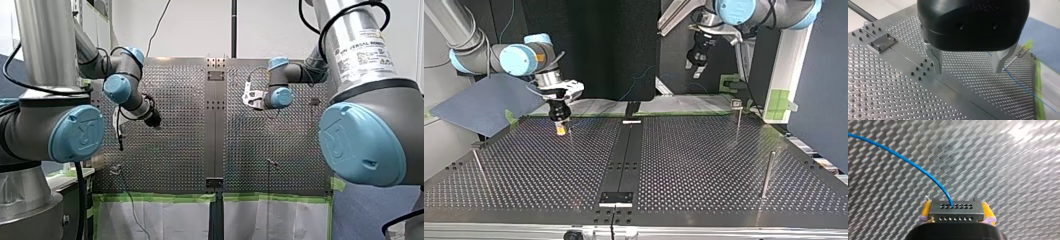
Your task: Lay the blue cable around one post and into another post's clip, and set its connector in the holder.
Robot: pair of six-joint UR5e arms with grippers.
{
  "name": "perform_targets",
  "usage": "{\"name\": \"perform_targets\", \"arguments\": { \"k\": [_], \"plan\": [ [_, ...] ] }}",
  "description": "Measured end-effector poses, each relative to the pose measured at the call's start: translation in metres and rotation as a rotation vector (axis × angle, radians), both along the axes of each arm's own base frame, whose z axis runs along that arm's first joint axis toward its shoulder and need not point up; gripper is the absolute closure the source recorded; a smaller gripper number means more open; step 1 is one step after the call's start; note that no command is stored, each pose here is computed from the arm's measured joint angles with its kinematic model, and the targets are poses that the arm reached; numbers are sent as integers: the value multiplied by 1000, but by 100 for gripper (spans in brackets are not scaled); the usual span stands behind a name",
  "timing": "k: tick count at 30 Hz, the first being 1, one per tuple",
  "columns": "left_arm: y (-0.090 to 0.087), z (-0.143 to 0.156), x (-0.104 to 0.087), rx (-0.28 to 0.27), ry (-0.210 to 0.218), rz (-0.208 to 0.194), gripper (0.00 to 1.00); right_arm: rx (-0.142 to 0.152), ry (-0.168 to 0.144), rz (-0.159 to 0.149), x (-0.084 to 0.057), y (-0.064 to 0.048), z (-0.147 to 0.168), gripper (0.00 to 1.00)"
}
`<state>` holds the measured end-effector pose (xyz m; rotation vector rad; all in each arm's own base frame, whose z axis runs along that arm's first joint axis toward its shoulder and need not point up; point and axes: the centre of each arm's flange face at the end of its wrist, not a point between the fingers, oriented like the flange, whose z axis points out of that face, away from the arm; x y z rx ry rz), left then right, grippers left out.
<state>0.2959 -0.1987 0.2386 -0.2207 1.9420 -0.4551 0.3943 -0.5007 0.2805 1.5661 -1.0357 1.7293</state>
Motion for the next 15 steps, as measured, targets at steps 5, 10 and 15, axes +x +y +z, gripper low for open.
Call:
{"name": "perform_targets", "arguments": {
  "k": [5, 10, 15],
  "plan": [
    [-16, 5, 17, -36, -40, 12, 2, -59, -29, 36, 23, 24, 41, 100],
    [-36, 8, 33, -86, -81, 25, 2, -110, -57, 94, 45, 54, 79, 100],
    [-53, 2, 35, -133, -99, 36, 2, -156, -79, 145, 59, 83, 110, 100]
  ]
}}
